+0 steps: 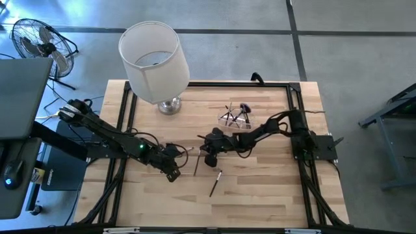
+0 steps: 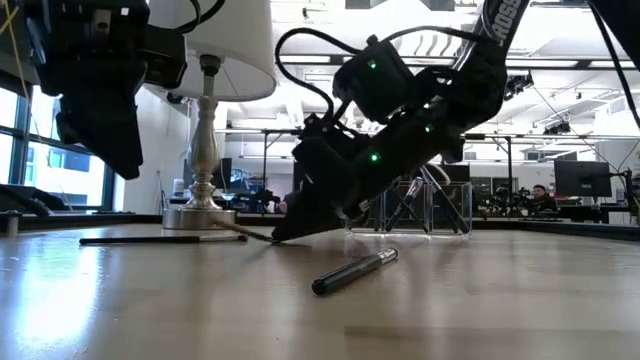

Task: Pick & Place Makeup Supplies
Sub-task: Put the makeup brush into the transparent organizer

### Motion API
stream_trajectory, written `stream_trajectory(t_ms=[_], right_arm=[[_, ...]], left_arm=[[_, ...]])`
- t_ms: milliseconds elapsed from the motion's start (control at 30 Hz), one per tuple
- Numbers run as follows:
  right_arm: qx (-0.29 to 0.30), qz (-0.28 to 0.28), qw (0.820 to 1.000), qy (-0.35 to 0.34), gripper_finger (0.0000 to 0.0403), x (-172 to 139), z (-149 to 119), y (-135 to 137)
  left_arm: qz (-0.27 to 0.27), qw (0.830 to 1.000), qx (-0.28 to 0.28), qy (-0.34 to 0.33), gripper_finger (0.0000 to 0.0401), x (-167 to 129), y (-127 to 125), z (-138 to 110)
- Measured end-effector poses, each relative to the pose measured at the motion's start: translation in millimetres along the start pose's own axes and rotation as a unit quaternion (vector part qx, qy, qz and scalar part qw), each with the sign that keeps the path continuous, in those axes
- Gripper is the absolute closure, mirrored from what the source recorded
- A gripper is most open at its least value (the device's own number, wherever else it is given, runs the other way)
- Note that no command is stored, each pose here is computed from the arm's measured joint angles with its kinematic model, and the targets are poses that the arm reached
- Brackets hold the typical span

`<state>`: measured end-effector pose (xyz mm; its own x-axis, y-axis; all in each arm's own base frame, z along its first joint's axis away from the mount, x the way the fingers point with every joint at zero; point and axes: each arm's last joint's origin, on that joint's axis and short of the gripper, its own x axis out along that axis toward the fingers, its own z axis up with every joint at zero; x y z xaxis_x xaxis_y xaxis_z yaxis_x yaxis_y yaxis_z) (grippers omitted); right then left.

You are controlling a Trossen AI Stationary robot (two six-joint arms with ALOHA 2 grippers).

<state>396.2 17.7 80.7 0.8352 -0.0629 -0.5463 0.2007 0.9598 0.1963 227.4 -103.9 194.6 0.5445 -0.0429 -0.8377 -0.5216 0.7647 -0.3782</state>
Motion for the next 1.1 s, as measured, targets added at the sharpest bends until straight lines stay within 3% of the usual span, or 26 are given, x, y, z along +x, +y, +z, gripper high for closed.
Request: stream_trajectory(t_ms=[300,533,700,867,933,1100], right_arm=[[0.020,-0.020,0.999,0.018,0.0403,9,-16,-1],[0.050,-0.045,0.997,0.024,0.0403,9,-20,-2],[0.068,-0.060,0.996,0.020,0.0403,8,-21,1],[0.066,-0.061,0.996,0.017,0.0403,8,-22,4],[0.066,-0.060,0.996,0.017,0.0403,8,-22,4],[0.066,-0.049,0.996,0.022,0.0403,8,-23,4]], left_arm=[[-0.010,1.000,-0.014,-0.006,0.0286,0,-2,1],[-0.016,0.996,-0.030,-0.086,0.0286,4,-9,8],[-0.007,0.990,-0.110,-0.092,0.0286,18,-10,8],[-0.020,0.980,-0.197,-0.031,0.0286,41,-8,10],[-0.042,0.975,-0.217,-0.024,0.0286,48,-12,13],[-0.033,0.971,-0.237,-0.022,0.0286,55,-34,24]])
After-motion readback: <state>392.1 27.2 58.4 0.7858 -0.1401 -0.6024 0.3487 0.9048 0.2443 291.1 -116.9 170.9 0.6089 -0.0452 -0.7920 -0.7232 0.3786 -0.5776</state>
